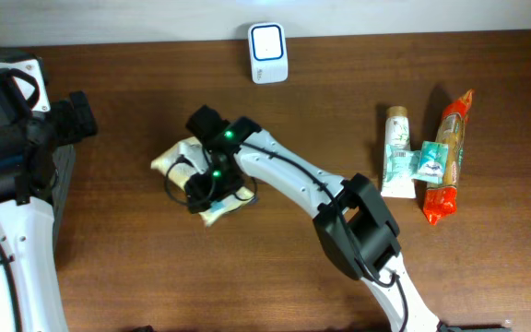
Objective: Scan the item barcode
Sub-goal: 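Reach the right gripper to the yellow snack bag and grasp it, then lift and turn the yellow snack bag with the right gripper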
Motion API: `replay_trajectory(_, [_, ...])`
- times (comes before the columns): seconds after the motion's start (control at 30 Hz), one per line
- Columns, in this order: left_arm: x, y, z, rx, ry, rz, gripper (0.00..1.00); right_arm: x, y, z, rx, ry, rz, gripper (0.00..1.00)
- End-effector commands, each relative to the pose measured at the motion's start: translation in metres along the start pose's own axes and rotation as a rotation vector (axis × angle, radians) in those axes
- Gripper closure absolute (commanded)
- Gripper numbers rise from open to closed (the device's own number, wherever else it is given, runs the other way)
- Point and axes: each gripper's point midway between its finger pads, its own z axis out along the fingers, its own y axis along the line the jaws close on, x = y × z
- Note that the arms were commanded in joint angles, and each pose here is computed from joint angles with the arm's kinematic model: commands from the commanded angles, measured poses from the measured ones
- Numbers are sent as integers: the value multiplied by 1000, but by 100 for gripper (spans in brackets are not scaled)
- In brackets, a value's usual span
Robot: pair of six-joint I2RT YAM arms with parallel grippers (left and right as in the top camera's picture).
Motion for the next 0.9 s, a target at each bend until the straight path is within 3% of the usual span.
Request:
replay_trajectory(0.0, [-6,0,-7,5,-23,-12,1,14,-36,-12,78,54,56,37])
replay_trajectory(0.3, [-6,0,-7,5,-23,-12,1,23,-85,-53,135,52,119,35])
replay_trajectory(0.5, [-6,0,-7,5,-23,-12,1,2,-89,-95,125,-52,53,32])
replay_trajectory(0.67, [-6,0,-7,5,-23,-12,1,-43,-91,-109,196,-214,-122,36])
replay_trajectory(0.77, [-6,0,-7,5,-23,-12,1,-69,-107,-121,271,-312,-185,0])
replay_trajectory(0.87, [-6,0,-7,5,-23,-12,1,-89,-102,-112,189,-379,-246,1])
